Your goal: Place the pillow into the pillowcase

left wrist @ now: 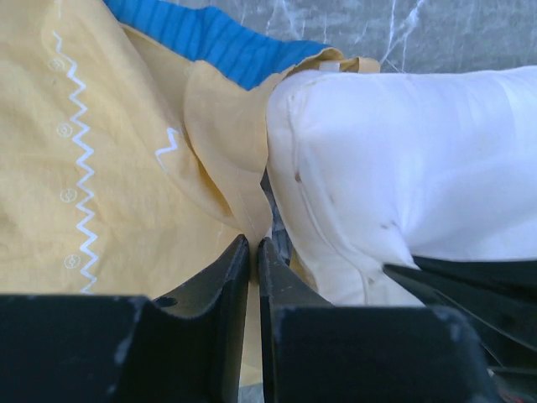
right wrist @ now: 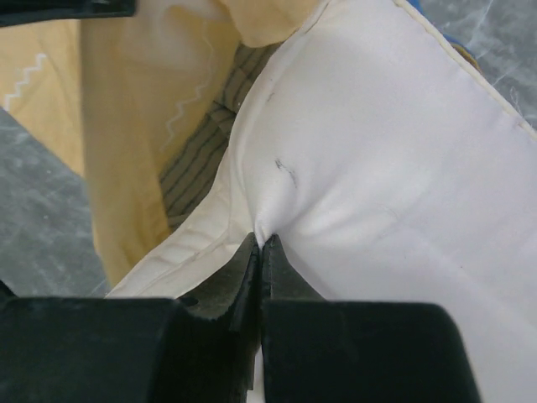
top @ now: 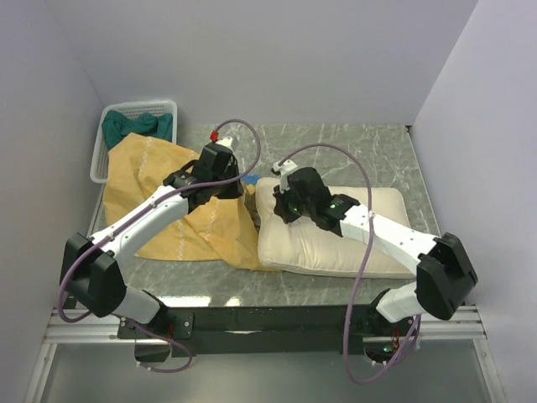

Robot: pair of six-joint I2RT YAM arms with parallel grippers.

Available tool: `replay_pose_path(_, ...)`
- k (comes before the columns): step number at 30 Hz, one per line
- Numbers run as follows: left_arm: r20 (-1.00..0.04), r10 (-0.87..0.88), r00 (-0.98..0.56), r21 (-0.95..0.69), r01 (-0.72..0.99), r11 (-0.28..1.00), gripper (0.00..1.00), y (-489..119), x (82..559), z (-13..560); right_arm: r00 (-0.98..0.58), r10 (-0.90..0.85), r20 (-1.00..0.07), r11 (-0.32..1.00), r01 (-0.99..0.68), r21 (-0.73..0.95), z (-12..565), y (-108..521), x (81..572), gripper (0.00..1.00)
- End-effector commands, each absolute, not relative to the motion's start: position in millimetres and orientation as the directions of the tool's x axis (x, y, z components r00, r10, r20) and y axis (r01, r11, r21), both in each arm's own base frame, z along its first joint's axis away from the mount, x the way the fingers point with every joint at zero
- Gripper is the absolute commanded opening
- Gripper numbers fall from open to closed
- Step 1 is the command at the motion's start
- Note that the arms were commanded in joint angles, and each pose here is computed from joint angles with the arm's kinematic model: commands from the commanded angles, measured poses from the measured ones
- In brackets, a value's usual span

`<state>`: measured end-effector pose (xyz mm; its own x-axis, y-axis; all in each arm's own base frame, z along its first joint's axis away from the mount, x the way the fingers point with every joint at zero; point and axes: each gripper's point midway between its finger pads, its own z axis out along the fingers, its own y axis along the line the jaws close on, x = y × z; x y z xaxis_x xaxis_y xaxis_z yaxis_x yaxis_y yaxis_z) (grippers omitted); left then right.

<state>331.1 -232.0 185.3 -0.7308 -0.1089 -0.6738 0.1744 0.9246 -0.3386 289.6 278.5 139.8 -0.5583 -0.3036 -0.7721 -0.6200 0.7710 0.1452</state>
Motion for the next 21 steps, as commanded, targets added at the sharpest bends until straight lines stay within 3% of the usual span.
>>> replay_pose_path(1,-0.712,-0.169,-0.682,-0.359,0.147,0.922,0.15,-234.0,347.7,212.9,-0.466,-0.271,-0.842,0.706,-0.691,0.155,179.6,294.1,280.8,0.0)
replay_pose_path(16,-0.752,-0.25,-0.609,-0.382,0.095,0.919,0.14,-219.2,347.5,231.9,-0.466,-0.383,-0.798,0.576,-0.796,0.188,156.2,313.7,244.2,0.0)
replay_pose_path(21,-0.755,-0.209,-0.622,-0.439,0.241,0.865,0.13,-237.4,329.1,237.3,-0.475,-0.412,-0.778,0.57,-0.8,0.188,147.8,321.8,246.3,0.0)
